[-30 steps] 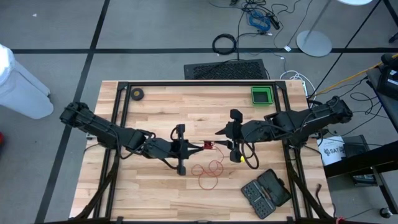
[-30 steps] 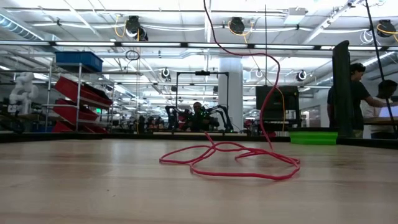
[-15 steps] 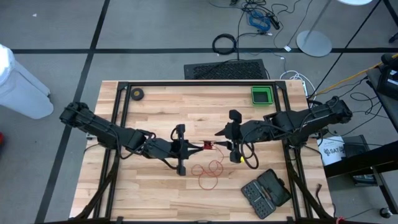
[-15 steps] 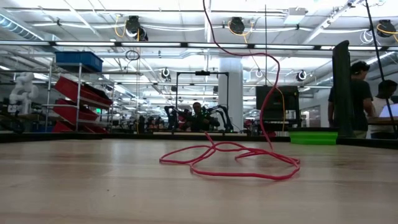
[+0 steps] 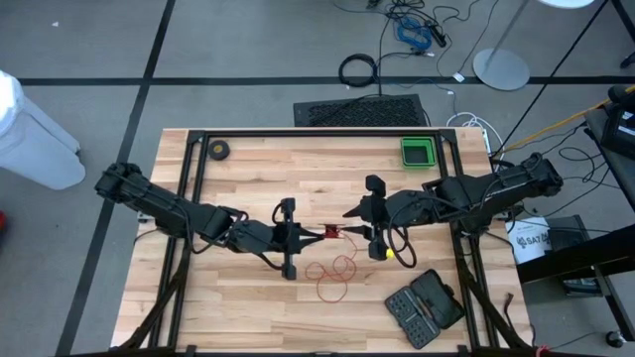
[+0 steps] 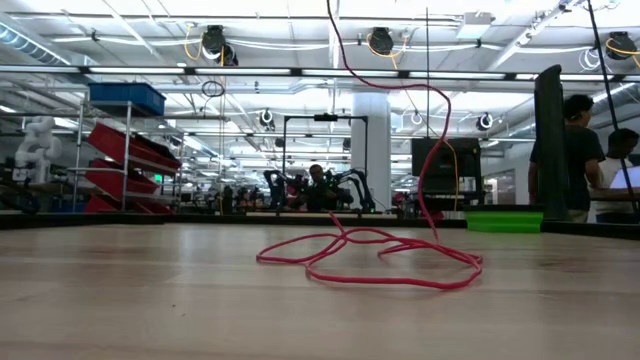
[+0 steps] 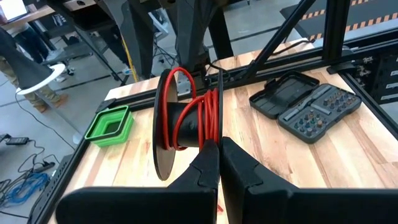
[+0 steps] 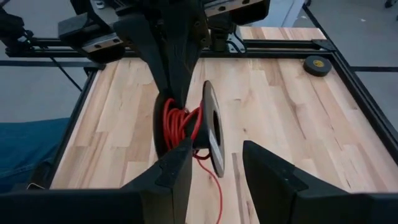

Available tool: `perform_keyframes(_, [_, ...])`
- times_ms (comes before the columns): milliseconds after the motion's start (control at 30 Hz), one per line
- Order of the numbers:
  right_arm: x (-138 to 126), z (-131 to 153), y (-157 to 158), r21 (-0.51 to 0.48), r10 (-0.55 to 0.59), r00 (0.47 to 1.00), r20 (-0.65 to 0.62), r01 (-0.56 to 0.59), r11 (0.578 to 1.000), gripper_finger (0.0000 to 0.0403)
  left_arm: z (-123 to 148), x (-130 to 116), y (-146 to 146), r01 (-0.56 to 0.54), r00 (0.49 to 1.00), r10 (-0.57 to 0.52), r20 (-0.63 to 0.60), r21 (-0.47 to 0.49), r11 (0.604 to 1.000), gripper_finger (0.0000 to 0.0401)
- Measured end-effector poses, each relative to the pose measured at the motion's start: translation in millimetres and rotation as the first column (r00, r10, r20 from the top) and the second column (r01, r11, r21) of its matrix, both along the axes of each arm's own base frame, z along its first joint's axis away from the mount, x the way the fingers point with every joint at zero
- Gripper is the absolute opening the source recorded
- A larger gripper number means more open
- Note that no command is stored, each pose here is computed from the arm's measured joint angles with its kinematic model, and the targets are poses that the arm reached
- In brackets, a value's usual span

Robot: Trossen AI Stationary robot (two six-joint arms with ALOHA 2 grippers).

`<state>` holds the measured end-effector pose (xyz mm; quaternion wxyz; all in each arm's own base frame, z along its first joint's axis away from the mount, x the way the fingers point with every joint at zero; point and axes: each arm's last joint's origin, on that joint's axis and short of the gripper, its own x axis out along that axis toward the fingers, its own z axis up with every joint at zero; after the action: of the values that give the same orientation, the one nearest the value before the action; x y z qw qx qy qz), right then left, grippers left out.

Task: Coil cords
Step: Coil the red wire into the spool

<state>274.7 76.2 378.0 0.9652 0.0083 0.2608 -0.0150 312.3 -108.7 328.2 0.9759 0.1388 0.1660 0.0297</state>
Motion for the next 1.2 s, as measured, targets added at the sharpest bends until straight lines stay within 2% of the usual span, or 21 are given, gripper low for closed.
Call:
perform_keyframes(600, [-1,1,1,0.002,0.002,1.000,0.008,-0.002,1.000,0.0130,-1,0,0,0.000,1.000,0.000,-0.012,0.004,1.000,0.0005])
perform_keyframes(1200, [9,-4,-5,0.009,-0.031,1.000,-0.001,0.031,0.999,0.0126,-1,0,0,-0.001,1.000,0.001,-0.012,0.002,1.000,0.0005])
